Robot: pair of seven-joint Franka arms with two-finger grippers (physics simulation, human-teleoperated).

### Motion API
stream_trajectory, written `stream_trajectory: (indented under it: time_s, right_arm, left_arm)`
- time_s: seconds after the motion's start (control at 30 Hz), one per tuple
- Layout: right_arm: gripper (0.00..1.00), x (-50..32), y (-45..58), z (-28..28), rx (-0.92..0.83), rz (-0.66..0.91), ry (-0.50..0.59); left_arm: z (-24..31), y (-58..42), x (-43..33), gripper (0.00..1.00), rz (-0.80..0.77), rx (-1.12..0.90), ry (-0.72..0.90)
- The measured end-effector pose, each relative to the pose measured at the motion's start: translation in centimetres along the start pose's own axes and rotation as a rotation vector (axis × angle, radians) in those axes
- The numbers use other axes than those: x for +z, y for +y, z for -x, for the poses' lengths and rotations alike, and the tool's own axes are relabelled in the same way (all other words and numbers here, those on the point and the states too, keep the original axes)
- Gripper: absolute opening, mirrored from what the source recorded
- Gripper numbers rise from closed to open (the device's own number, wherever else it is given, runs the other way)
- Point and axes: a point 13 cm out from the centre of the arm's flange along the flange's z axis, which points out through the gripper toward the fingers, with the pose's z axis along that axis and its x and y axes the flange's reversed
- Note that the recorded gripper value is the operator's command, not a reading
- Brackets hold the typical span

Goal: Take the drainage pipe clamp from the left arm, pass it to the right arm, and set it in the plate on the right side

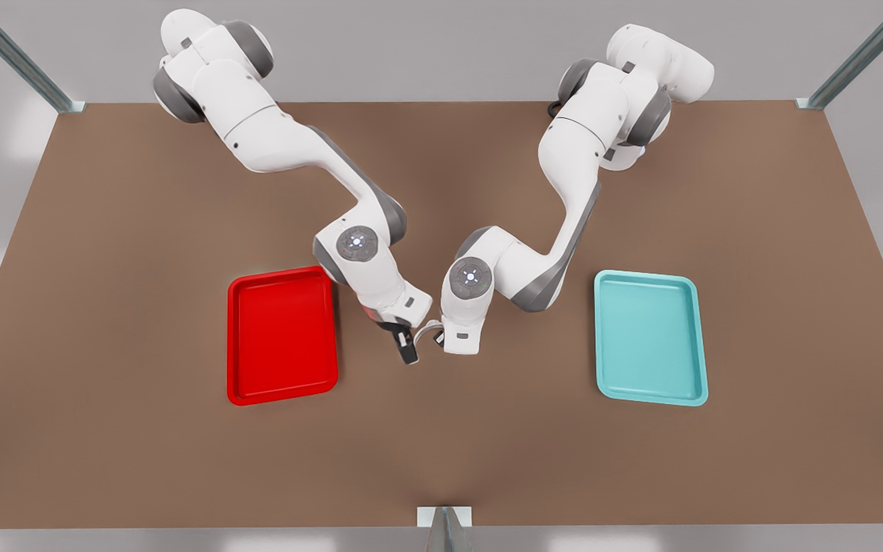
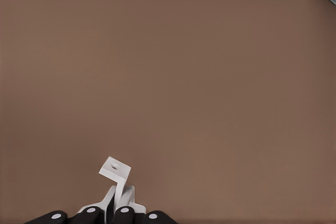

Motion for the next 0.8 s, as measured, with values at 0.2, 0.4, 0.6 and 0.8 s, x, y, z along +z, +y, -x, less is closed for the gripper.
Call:
stream_trajectory:
  time_s: [0.2,0.4,0.6,0.8]
  right_arm:
    - [1.0,2.5,2.0,0.5,-0.104,0.034,-0.004]
    - [0.99,4.4,2.6,1.7,-0.154,0.036,-0.033]
    - [0.49,5.0,2.5,2.3,-0.187,0.02,-0.051]
    - [0.21,6.0,2.5,3.1,-0.231,0.009,-0.056]
  left_arm:
    - [-0.6,-0.2,-0.1,0.21,-0.004,0.002,0.006]
    - [0.1,0.0,0.2,0.21,0.0,-0.007,0.003]
    - [0.4,0.0,0.0,0.21,-0.004,-0.013,0.0]
    - [0.2,-0.1,-0.1,0.85,-0.006,-0.014,0.002]
